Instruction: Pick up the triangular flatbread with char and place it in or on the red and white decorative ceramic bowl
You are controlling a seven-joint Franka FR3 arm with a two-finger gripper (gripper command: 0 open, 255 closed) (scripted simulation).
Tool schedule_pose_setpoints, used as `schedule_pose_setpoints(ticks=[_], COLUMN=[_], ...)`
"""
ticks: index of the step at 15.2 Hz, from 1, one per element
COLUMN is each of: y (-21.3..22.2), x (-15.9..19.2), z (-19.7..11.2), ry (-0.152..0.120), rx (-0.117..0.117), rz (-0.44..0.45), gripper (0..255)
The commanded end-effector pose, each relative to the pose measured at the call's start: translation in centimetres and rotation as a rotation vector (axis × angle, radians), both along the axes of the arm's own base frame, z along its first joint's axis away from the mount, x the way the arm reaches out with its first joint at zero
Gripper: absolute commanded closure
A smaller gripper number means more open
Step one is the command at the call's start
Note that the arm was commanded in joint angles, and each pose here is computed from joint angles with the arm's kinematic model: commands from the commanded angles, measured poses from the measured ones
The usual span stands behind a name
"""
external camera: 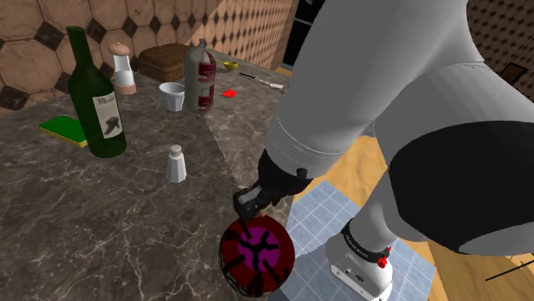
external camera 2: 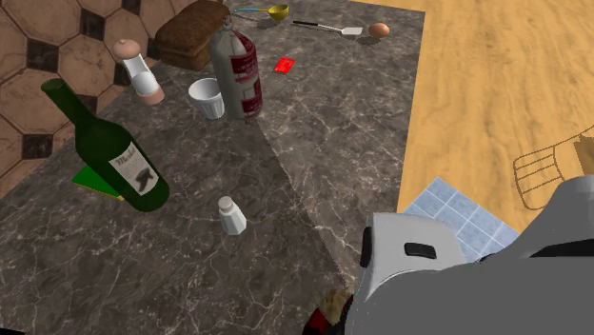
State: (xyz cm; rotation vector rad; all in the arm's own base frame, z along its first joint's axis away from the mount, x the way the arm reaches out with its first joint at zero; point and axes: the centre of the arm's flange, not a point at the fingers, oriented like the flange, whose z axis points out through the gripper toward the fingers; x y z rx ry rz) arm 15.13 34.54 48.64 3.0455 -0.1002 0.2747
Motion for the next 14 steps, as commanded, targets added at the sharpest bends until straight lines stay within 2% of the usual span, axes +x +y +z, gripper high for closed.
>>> schedule_pose_setpoints(ticks=[1, 2, 14], y=[0.6, 0.9, 0.9], x=[-2.6, -3.8, -3.8], z=[0.0, 0.0, -6.7], ry=[0.0, 0.0, 0.0], rx=[0.0, 0.0, 0.0], rz=[-0.001, -0.001, -0.001], gripper=[255, 255, 255])
